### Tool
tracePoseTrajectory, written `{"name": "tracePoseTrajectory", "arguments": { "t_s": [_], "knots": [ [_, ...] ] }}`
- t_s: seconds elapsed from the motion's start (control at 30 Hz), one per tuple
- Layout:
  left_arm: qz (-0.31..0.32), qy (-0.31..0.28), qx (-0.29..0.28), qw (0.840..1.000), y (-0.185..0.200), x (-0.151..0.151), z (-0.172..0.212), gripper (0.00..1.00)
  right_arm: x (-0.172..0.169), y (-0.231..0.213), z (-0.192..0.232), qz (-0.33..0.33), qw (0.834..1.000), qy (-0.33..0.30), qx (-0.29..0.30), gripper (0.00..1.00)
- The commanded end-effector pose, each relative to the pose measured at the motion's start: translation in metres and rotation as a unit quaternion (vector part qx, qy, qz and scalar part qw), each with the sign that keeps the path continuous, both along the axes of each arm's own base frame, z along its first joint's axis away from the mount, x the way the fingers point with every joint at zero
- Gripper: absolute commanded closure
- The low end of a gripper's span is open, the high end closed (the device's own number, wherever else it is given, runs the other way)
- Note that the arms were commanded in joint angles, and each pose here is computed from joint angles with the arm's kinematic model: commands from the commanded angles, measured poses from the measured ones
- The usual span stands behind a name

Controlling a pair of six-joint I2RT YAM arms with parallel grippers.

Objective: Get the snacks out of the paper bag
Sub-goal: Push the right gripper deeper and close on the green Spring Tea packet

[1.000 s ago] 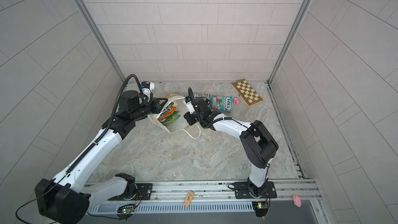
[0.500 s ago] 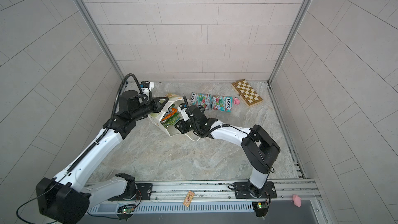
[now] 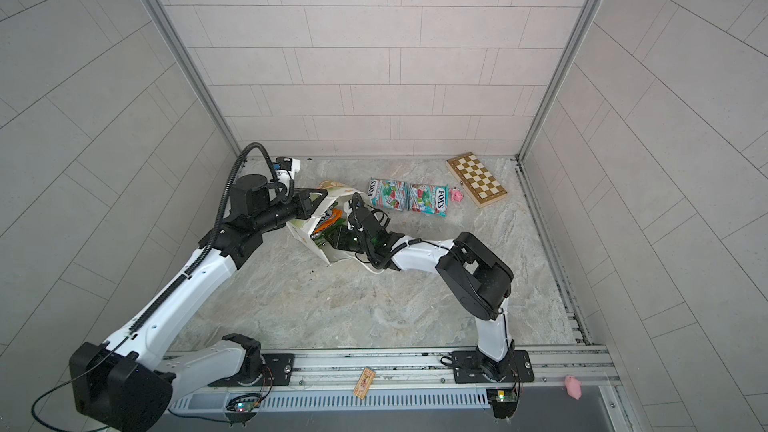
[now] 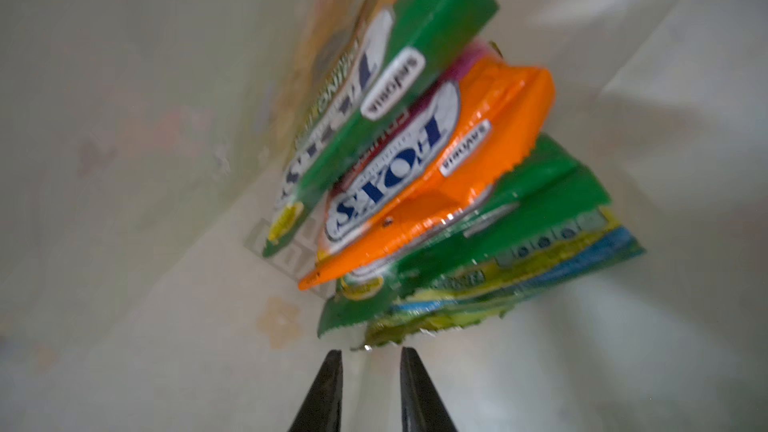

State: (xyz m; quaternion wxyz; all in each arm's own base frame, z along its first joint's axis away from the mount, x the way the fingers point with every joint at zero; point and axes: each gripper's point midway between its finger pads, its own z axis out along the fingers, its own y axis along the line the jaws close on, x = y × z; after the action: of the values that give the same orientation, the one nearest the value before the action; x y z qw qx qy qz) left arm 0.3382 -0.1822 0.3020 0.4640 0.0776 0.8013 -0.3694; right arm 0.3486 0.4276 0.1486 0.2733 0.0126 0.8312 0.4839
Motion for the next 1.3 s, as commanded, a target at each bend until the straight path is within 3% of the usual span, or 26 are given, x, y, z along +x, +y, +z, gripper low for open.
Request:
{"name": "tracePoseTrajectory", "arguments": {
  "t_s": [0.0,0.37,0.67,1.27],
  "knots": [
    [-0.041,-0.022,0.023,0.999,-0.007,-0.011,0.003,1.0,0.015,0.01,0.034,-0.039,0.996,0.001,0.075,0.74],
    [-0.089,-0.024,0.028,0.995,-0.017,-0.021,0.003,1.0,0.038,0.008,0.028,-0.1,0.99,0.02,0.095,0.66],
    [-0.097,-0.027,0.027,0.995,-0.019,-0.023,0.004,1.0,0.049,0.016,0.026,-0.11,0.987,0.028,0.11,0.63],
    [-0.109,-0.038,0.026,0.993,-0.021,-0.028,0.009,1.0,0.078,0.013,0.003,-0.162,0.981,0.051,0.088,0.55]
  ]
}}
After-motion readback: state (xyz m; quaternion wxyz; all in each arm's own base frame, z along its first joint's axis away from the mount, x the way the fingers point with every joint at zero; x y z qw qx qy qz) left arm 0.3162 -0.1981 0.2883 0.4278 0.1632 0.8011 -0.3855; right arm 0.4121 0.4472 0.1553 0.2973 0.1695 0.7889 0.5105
